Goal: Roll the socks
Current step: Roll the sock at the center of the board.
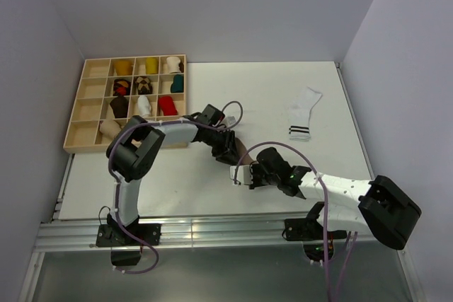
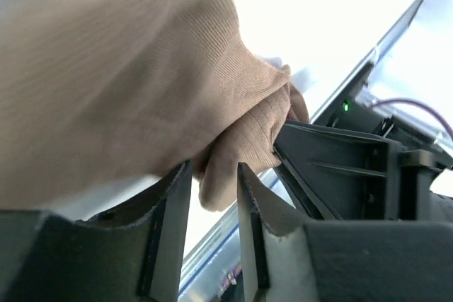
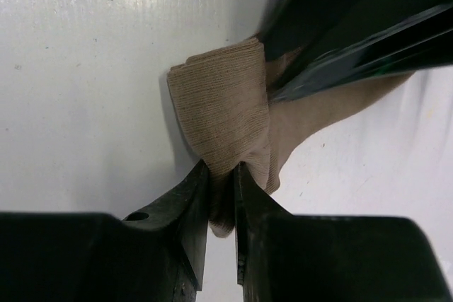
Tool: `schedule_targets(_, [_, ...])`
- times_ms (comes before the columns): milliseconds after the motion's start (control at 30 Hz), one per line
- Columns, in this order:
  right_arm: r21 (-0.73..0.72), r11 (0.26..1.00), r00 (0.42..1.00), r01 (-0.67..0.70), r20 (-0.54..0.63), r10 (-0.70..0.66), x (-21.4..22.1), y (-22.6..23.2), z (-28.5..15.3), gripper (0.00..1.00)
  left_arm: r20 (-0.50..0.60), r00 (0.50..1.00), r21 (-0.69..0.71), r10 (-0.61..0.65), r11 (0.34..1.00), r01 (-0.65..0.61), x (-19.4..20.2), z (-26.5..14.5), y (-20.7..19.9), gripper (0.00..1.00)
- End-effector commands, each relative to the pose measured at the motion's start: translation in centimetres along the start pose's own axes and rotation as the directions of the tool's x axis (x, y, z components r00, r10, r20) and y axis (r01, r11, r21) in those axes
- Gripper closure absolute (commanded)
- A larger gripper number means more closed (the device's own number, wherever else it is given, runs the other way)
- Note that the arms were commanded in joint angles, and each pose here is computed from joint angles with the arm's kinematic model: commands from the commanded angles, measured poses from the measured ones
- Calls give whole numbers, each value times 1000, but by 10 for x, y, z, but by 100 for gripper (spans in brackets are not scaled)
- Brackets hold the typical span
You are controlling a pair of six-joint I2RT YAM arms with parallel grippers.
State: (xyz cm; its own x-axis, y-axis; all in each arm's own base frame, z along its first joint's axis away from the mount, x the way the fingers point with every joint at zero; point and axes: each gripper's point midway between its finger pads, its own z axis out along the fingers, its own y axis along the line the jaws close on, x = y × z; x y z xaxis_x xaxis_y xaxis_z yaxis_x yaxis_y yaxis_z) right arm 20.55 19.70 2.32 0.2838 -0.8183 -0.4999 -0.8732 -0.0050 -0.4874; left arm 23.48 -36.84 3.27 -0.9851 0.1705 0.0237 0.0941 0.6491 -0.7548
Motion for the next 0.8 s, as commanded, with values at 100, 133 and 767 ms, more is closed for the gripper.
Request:
schedule_targets(100, [0, 998, 998, -59, -35, 59, 3, 3, -11, 84, 235, 967, -106, 98, 992, -75, -41, -46, -10, 64])
schedule_targets(133, [-1, 998, 997, -61, -38, 61, 4, 4, -11, 84, 257, 961, -130, 98, 989, -66, -46, -49, -7, 64])
schedule_targets(767, [-332, 934, 989, -132, -111, 101, -27, 21, -29, 83, 232, 964, -233, 132, 969, -77, -110, -10, 21, 74])
